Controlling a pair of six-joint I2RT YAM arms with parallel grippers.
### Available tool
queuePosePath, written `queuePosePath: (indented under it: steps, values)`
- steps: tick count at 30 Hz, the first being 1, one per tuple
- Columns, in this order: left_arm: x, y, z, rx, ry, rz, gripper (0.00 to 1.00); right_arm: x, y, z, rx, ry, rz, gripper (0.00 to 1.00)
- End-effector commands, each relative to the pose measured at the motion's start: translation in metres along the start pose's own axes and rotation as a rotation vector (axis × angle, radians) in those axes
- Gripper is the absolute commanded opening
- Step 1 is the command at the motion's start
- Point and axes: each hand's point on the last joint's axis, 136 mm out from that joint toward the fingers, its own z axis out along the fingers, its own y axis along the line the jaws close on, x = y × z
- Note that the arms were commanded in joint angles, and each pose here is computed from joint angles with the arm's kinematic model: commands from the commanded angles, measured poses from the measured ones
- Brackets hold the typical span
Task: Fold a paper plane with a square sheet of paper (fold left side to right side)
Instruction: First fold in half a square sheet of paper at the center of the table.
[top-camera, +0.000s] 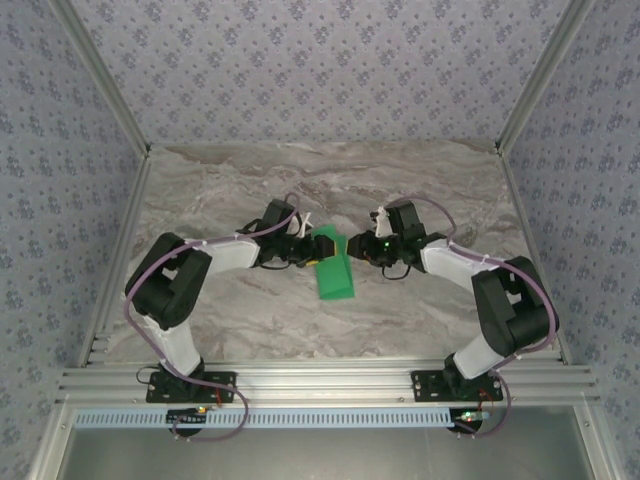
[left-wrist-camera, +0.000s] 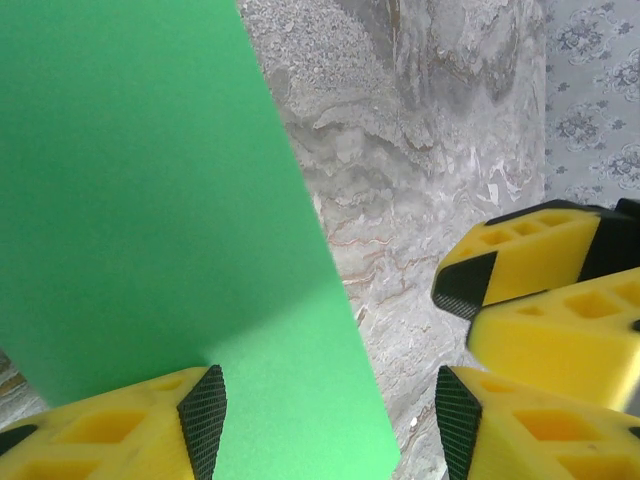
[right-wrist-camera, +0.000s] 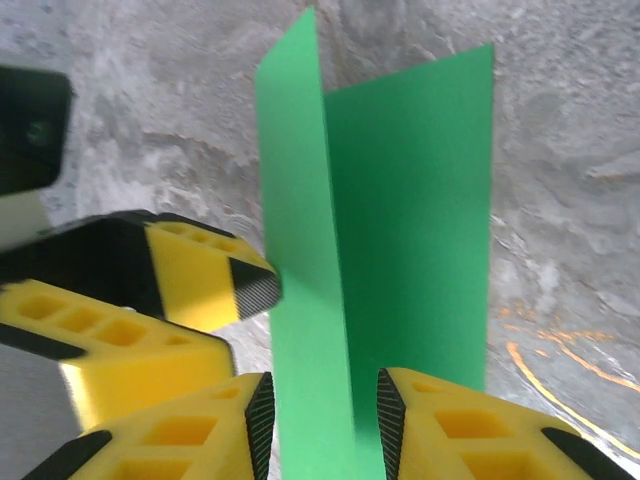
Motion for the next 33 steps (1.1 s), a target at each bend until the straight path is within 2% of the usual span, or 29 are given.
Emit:
queuePosePath:
  steps: [1,7,15,22,26,29,33]
  values:
    - [-0.005,-0.012,0.004,0.037,0.000,0.025,0.57,-0.004,0.008,0.005,-0.079,0.005,0.044,0.37]
    - [-0.004,-0.012,0.003,0.034,0.003,0.024,0.50,-0.005,0.003,0.022,-0.083,0.046,0.058,0.38]
    - [-0.003,-0.011,0.002,0.028,0.002,0.026,0.46,0.000,0.001,0.039,-0.096,0.088,0.066,0.36]
    - [-0.004,-0.008,-0.012,-0.048,-0.029,0.055,0.51,0.011,-0.022,0.039,0.026,0.105,0.070,0.10]
    - [-0.005,-0.003,-0.025,-0.116,-0.067,0.052,0.55,0.015,-0.035,0.040,0.101,0.113,0.056,0.08]
    - [-0.003,0.014,-0.032,-0.209,-0.087,0.017,0.55,0.015,-0.041,0.041,0.138,0.111,0.043,0.08]
    - [0.006,0.031,-0.024,-0.264,-0.065,-0.033,0.56,0.017,-0.044,0.044,0.161,0.121,0.042,0.09]
